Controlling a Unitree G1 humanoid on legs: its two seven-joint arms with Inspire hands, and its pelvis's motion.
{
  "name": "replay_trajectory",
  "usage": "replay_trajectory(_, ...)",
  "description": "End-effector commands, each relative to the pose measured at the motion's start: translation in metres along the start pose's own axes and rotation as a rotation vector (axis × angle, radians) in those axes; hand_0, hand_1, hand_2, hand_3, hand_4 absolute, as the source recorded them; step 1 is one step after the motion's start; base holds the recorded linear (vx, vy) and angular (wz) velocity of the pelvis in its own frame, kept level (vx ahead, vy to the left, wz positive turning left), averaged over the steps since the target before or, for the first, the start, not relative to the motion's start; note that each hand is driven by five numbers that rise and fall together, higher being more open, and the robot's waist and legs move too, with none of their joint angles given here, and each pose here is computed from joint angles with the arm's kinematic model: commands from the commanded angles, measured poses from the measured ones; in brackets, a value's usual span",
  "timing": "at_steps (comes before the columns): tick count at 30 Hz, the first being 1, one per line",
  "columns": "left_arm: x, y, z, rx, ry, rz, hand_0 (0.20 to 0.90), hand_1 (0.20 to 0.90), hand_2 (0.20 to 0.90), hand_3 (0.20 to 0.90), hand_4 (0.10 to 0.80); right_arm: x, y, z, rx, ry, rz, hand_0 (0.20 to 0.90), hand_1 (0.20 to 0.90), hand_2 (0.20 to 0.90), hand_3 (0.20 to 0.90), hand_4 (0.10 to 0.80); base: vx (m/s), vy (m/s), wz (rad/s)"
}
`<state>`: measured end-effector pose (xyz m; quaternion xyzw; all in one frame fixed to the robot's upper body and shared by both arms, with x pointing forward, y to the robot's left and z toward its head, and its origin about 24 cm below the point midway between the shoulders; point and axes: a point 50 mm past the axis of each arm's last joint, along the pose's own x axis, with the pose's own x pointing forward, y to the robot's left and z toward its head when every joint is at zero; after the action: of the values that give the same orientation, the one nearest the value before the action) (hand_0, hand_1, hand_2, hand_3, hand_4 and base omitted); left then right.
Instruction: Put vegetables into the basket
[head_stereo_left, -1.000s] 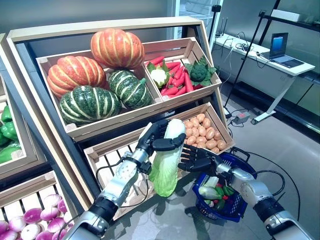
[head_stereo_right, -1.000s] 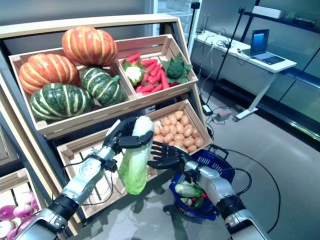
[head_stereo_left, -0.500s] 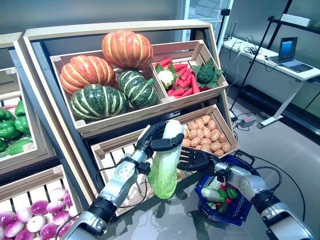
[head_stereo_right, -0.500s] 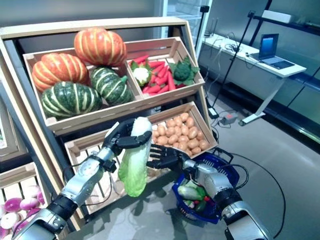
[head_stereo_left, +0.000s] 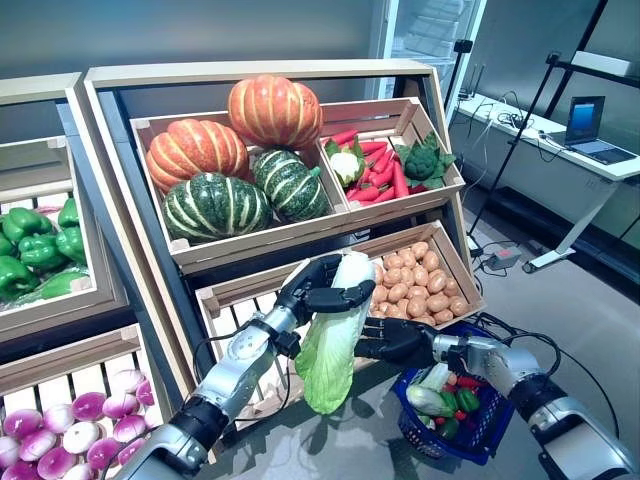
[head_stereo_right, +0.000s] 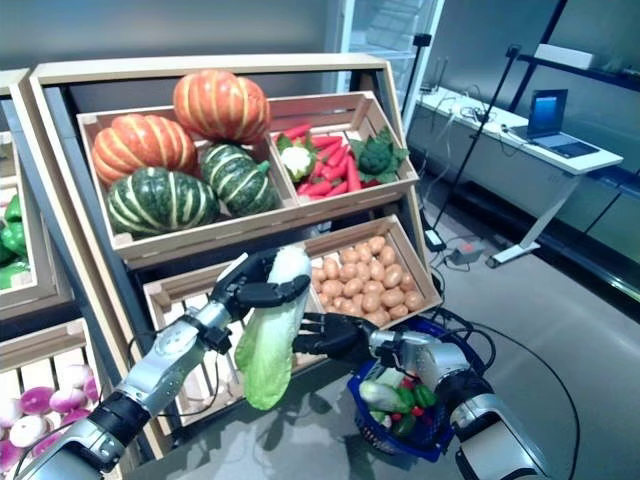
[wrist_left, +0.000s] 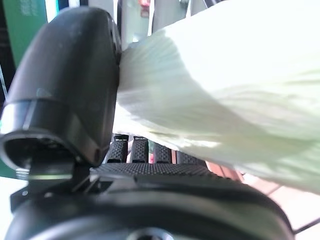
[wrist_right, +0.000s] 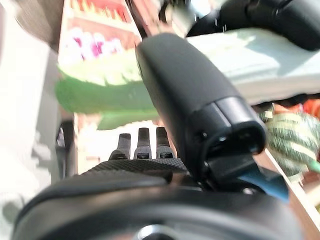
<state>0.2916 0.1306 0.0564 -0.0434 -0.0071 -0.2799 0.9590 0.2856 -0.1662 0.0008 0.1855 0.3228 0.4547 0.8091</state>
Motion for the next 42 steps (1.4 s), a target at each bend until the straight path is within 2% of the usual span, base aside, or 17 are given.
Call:
replay_trajectory(1,0.037,-0.06,0.069,-0.117,-0.344,-0.303,0.3,0.3,0.3,0.3,0.4,0.033,0.058,0.09,-0.14,-0.249,0.493,0.9,0.9,0.9,0.9,0.8,-0.034,0.0,0.12)
replay_trajectory(5,0.034,-0.049,0.066,-0.103,-0.318,-0.298,0.3,0.3,0.3,0.3,0.4,0.003,0.052,0.106,-0.205,-0.278,0.567,0.9,0.9,0.9,0.9,0.8,-0.032,0.0,0.05)
replay_trajectory(10,0.032,-0.043,0.063,-0.098,-0.309,-0.293,0.3,0.3,0.3,0.3,0.4,-0.012,0.054,0.116,-0.229,-0.323,0.647,0.9,0.9,0.9,0.9,0.8,-0.007,0.0,0.0)
replay_trajectory(17,0.036,-0.047,0.06,-0.122,-0.303,-0.302,0.3,0.3,0.3,0.3,0.4,0.002,0.08,0.131,-0.214,-0.493,0.827,0.9,0.9,0.9,0.9,0.8,-0.005,0.0,0.0)
replay_trajectory(22,0.039,-0.052,0.056,-0.128,-0.292,-0.302,0.3,0.3,0.3,0.3,0.4,0.013,0.096,0.136,-0.206,-0.551,0.881,0.9,0.9,0.9,0.9,0.8,0.0,0.0,0.0)
replay_trajectory(26,0.04,-0.052,0.057,-0.139,-0.291,-0.294,0.3,0.3,0.3,0.3,0.4,0.016,0.091,0.134,-0.208,-0.527,0.815,0.9,0.9,0.9,0.9,0.8,0.0,-0.001,0.01)
replay_trajectory(31,0.04,-0.052,0.063,-0.147,-0.318,-0.285,0.3,0.3,0.3,0.3,0.4,0.011,0.071,0.134,-0.258,-0.482,0.575,0.9,0.9,0.9,0.9,0.8,-0.009,-0.003,0.05)
replay_trajectory(41,0.045,-0.061,0.07,-0.158,-0.35,-0.291,0.3,0.3,0.3,0.3,0.4,0.042,0.087,0.133,-0.186,-0.488,0.531,0.9,0.9,0.9,0.9,0.8,0.0,0.0,0.0)
replay_trajectory(42,0.046,-0.063,0.07,-0.162,-0.35,-0.296,0.3,0.3,0.3,0.3,0.4,0.046,0.09,0.133,-0.168,-0.495,0.525,0.705,0.705,0.705,0.705,0.67,0.0,0.0,0.0)
